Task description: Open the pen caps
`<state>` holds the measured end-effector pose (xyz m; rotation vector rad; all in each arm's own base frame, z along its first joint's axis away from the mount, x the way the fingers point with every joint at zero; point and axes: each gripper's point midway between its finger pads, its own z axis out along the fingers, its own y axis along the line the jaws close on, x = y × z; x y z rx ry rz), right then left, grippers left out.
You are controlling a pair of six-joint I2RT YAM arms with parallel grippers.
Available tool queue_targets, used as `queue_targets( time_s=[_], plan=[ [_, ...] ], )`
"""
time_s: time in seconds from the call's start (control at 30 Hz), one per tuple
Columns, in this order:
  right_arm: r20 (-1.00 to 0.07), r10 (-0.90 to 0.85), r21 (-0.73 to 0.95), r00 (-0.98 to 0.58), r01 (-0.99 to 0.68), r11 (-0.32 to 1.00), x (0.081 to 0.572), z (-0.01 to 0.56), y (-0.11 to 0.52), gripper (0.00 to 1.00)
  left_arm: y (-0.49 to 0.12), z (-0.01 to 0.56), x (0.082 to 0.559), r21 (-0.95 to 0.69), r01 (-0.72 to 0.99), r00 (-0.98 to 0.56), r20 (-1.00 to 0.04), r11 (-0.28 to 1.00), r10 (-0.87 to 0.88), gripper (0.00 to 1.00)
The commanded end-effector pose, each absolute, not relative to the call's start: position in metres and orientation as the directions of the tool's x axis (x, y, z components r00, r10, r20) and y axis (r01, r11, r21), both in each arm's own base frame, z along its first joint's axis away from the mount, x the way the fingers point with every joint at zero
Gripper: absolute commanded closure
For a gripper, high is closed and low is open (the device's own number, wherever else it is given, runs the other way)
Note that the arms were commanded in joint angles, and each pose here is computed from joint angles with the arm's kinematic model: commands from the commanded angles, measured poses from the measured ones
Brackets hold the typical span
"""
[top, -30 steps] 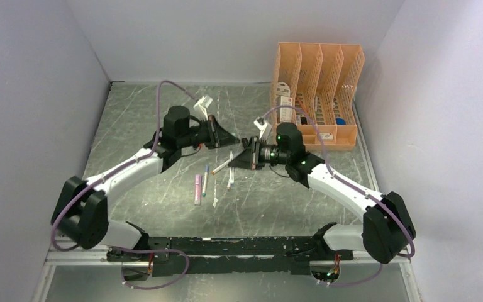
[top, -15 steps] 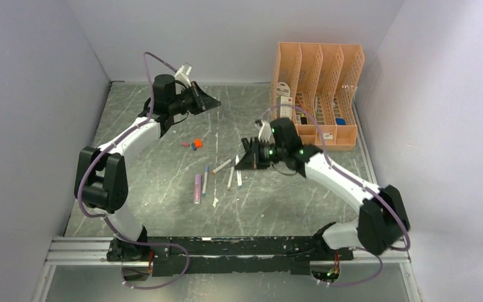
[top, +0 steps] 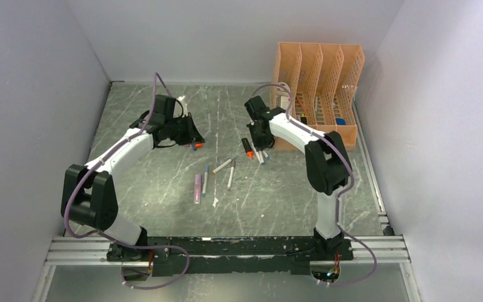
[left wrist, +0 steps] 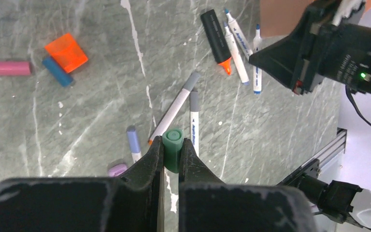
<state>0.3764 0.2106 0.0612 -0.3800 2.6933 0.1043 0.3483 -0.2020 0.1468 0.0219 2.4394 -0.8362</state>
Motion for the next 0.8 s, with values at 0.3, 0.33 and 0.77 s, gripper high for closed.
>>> queue_targets(
  time_s=[0.3,0.33,0.77],
  plan=[
    [-0.371,-0.313,-0.171,-0.874,-0.267,0.948,0.401,0.042,0.187,0.99,-0.195,0.137,0.345,-0.510,0.193,-0.855,-0.506,0.838,-0.111,0.93],
    [-0.372,-0.314,-0.169,-0.874,-0.268,0.948,0.401,0.041,0.188,0.98,-0.195,0.137,0.345,-0.511,0.193,-0.855,-0.507,0.838,-0.112,0.93],
    [-0.388,-0.334,-0.177,-0.859,-0.286,0.942,0.412,0.032,0.201,0.92,-0.193,0.134,0.346,-0.502,0.187,-0.856,-0.504,0.844,-0.110,0.93]
  ],
)
